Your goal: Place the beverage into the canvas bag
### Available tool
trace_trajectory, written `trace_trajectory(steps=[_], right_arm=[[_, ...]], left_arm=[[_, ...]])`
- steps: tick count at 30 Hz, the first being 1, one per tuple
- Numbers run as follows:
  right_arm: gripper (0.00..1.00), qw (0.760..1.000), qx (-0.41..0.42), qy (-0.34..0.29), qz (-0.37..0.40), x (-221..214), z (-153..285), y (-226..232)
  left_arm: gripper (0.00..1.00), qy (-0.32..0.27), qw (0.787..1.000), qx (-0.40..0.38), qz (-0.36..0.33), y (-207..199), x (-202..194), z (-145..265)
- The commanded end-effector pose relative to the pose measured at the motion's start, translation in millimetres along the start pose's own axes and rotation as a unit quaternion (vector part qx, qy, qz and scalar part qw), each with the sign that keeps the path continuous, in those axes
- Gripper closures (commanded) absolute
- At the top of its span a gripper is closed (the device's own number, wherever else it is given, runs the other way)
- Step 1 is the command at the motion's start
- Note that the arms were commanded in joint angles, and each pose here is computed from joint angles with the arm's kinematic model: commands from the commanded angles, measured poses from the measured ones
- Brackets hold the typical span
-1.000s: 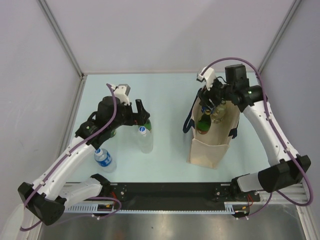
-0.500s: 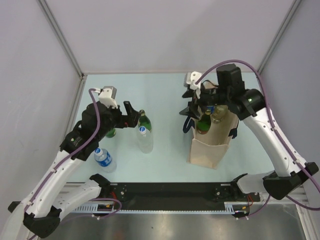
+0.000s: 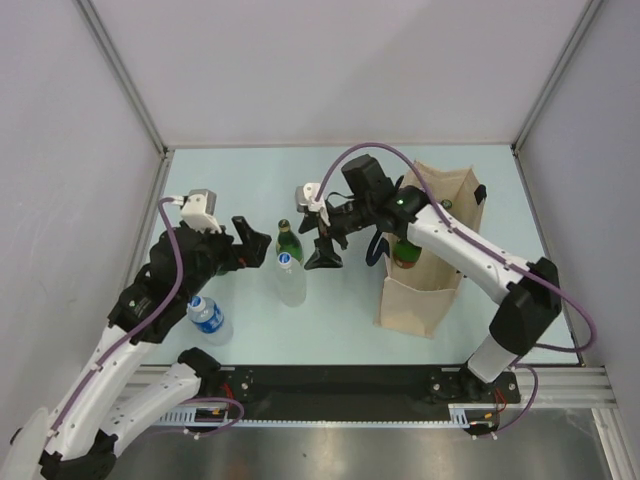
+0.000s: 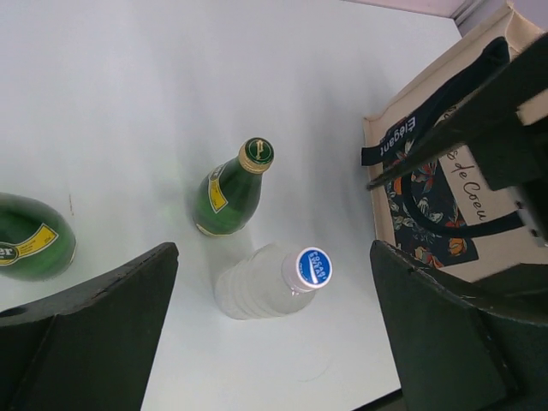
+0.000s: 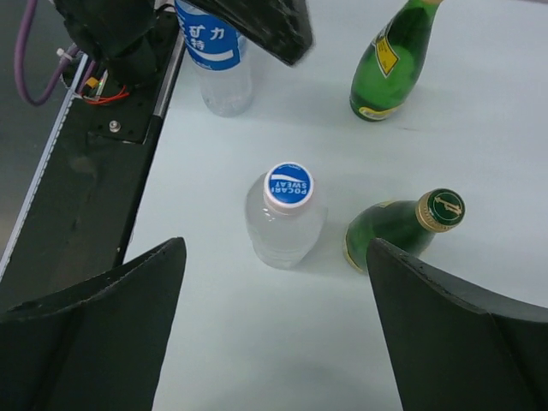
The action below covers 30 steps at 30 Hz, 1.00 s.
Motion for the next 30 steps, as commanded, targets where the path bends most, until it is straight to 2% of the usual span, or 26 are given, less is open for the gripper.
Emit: trace_trajectory(steps=[1,14,20,26,27,30], right_arm=[[0.07,0.999,-0.006,-0.031,0.025,14.7,-17.9,-18.4],[0.12,1.000,0.029,-0.001,0.012,-12.7,-69.1,-20.0],[0.25,0.999,0.032,0.010,0.002,-18.7,-76.5,-22.6],[0.54,0.999,0.044,0.010,0.010,-15.2,-76.7,-19.3],[0.67,0.999,0.048,0.007,0.011,-12.7,-76.5,-17.9],[0.88,0.999,0.049,-0.001,0.021,-0.2,-69.8,-15.8]], left_arm=[[0.00,-0.033,0.999,0.025,0.018,6.9,1.7,7.2],[0.00,-0.078,0.995,0.060,0.035,21.2,-1.1,26.8],[0.00,-0.072,0.995,0.060,0.035,21.3,-2.8,24.9],[0.00,-0.067,0.995,0.060,0.035,20.7,-3.7,22.1],[0.00,-0.066,0.995,0.059,0.035,20.3,-3.8,21.7],[0.00,-0.063,0.996,0.056,0.036,19.1,-3.8,18.8]])
Point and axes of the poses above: each gripper's point midway between its finger pads, its own z axis back along the fingers, its own y axis along the line the jaws close on, x = y × z, the point moved 10 cm from there along z, back along the fingers, and after that the axes turned 7 degrees about z, right-handed, at the moved point
